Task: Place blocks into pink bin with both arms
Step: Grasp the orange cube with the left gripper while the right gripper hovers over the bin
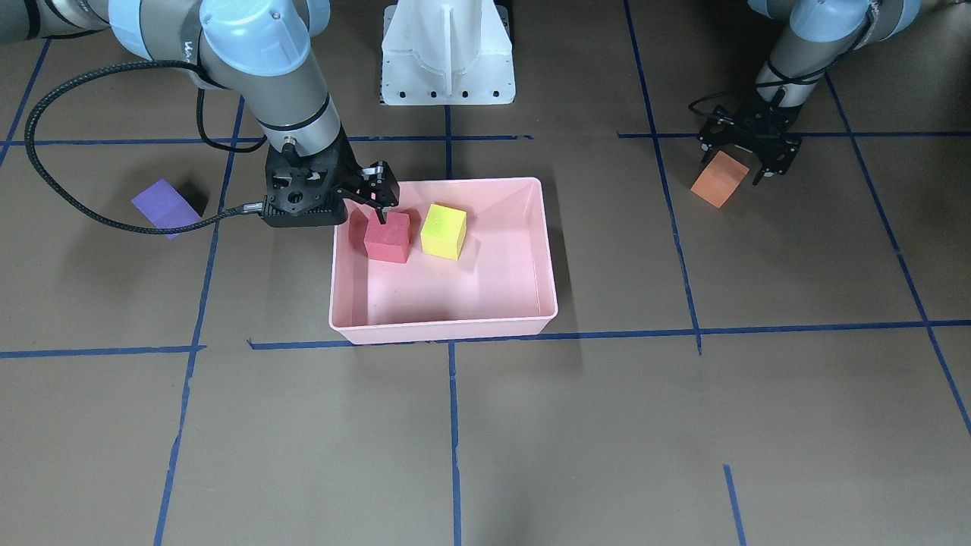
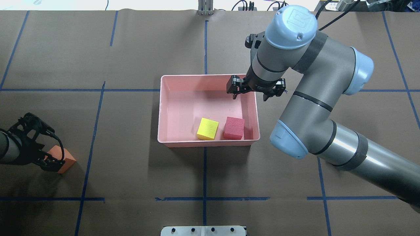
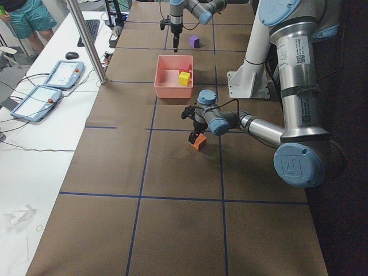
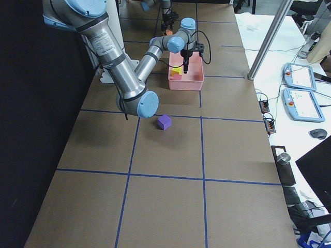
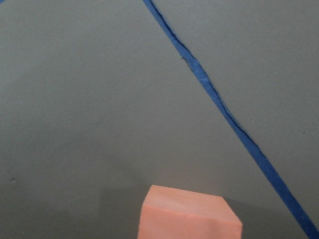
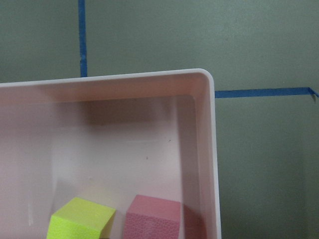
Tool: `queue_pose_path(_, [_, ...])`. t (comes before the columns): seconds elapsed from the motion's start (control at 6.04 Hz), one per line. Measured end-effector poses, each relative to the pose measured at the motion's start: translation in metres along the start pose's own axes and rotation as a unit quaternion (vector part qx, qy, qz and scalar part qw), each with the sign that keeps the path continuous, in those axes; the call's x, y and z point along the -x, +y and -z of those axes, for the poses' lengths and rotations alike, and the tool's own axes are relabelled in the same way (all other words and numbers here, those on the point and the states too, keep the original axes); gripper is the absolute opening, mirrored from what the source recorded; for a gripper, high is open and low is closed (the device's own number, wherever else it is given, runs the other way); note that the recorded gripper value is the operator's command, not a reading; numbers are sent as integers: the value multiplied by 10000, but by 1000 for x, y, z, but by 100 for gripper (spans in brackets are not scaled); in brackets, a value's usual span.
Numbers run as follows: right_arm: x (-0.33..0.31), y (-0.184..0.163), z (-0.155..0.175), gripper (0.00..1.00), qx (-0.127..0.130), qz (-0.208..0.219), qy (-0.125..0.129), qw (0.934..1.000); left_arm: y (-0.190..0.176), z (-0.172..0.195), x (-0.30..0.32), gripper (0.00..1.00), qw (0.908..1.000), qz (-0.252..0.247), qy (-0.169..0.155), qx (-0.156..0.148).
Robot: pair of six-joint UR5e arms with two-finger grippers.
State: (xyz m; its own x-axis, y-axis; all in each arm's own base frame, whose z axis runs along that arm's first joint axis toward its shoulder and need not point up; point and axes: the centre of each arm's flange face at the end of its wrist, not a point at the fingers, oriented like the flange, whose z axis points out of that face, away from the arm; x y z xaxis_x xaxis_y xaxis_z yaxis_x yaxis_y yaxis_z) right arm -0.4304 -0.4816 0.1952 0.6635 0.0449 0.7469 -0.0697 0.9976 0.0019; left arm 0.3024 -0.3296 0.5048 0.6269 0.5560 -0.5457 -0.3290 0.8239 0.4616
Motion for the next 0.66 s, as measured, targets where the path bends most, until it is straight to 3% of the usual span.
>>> queue_pose_path(0.17, [-2, 1, -1, 100, -1, -5, 12, 10000, -3, -7, -2, 99, 10000, -9, 5, 28])
queue_pose_path(0.5, [-7, 3, 0, 100, -8, -1, 12, 10000, -4, -18, -4, 41, 9999, -5, 54, 125])
queue_pose_path(0.66, [-10, 4, 1, 100, -4, 35, 5, 10000, -2, -19, -7, 35, 9994, 16, 222, 249])
